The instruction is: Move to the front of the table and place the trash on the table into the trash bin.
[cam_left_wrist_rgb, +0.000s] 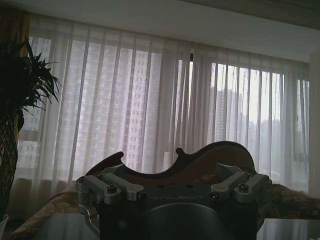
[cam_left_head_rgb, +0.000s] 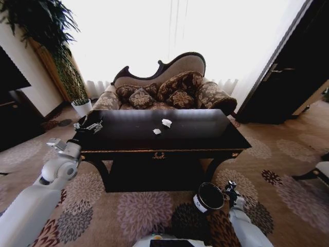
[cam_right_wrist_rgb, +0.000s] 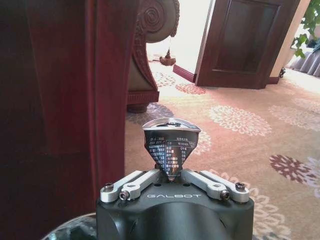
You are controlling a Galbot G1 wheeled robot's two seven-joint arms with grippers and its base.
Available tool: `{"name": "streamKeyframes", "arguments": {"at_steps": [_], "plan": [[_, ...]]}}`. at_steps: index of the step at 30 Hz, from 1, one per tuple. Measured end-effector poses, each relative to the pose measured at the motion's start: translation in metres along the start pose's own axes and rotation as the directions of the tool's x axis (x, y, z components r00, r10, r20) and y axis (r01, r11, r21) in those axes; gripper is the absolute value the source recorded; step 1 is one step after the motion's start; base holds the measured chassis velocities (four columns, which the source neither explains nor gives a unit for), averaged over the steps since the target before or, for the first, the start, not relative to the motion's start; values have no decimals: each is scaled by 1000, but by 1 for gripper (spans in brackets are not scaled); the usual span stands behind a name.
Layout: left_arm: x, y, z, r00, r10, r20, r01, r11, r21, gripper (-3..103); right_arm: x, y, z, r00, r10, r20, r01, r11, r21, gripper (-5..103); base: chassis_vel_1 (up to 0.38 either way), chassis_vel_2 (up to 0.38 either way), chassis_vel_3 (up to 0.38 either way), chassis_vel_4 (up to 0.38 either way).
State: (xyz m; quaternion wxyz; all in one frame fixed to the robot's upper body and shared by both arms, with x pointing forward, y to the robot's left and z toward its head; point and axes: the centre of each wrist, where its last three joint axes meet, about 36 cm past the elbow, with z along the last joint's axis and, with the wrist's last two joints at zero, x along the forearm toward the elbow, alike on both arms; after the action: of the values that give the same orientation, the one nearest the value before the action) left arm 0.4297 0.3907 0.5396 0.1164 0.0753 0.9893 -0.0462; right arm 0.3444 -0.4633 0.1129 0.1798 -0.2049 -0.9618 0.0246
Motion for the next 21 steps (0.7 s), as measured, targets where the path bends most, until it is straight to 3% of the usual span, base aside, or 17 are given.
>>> {"name": "streamKeyframes", "arguments": {"at_steps": [6, 8, 11, 15, 17, 21], "plan": [[0, 0, 0, 1000, 0, 0, 0, 1000, 0, 100, 10, 10, 8, 1000, -28, -7, 28, 1000, -12, -1, 0, 0, 0, 0], [0, 0, 0, 1000, 0, 0, 0, 1000, 0, 100, 16, 19, 11, 999, -47, -9, 47, 999, -26, 9, 0, 0, 0, 0], [0, 0, 0, 1000, 0, 0, 0, 1000, 0, 100, 24, 28, 15, 998, -66, -12, 65, 997, -40, 15, 0, 0, 0, 0], [0, 0, 0, 1000, 0, 0, 0, 1000, 0, 100, 30, 38, 19, 996, -86, -12, 85, 995, -49, 36, 0, 0, 0, 0], [0, 0, 0, 1000, 0, 0, 0, 1000, 0, 100, 31, 40, 19, 996, -89, -11, 88, 995, -50, 36, 0, 0, 0, 0], [0, 0, 0, 1000, 0, 0, 0, 1000, 0, 100, 33, 41, 19, 996, -93, -11, 93, 994, -50, 53, 0, 0, 0, 0]]}}
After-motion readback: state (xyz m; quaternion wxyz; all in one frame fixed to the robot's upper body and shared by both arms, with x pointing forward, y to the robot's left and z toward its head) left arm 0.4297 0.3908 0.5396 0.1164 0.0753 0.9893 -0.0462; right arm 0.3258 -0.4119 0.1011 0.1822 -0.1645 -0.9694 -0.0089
